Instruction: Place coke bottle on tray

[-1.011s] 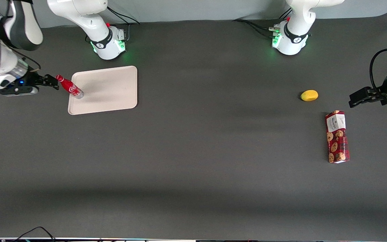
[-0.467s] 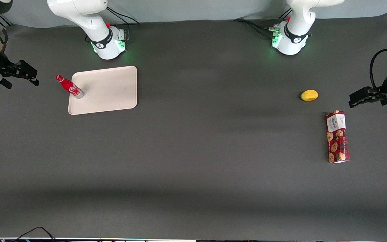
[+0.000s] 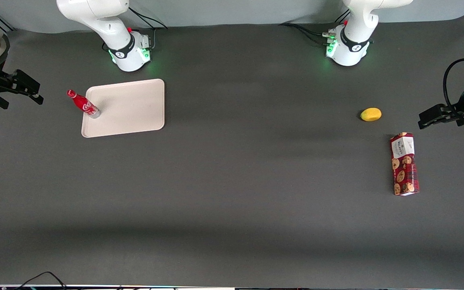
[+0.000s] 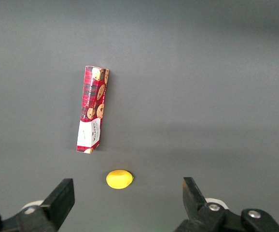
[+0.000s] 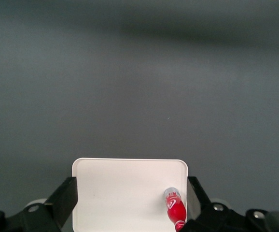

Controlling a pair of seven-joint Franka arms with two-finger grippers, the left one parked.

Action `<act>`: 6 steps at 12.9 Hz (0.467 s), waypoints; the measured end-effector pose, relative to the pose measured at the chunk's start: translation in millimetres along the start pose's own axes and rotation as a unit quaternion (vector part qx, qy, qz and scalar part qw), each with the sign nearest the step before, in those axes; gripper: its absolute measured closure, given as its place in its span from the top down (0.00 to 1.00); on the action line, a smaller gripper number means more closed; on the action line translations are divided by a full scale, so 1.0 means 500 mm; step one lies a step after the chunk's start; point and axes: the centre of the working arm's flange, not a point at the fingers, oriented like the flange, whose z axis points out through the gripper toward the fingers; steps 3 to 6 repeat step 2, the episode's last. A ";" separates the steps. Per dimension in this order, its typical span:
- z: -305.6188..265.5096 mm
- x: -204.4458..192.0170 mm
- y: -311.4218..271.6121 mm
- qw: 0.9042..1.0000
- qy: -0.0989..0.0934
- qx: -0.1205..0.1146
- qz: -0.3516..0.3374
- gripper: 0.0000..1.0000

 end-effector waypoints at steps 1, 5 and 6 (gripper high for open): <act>0.013 0.010 -0.009 1.000 -0.006 -0.001 0.006 1.00; 0.023 0.021 -0.021 1.000 -0.011 -0.002 0.009 1.00; 0.023 0.021 -0.021 1.000 -0.011 -0.002 0.009 1.00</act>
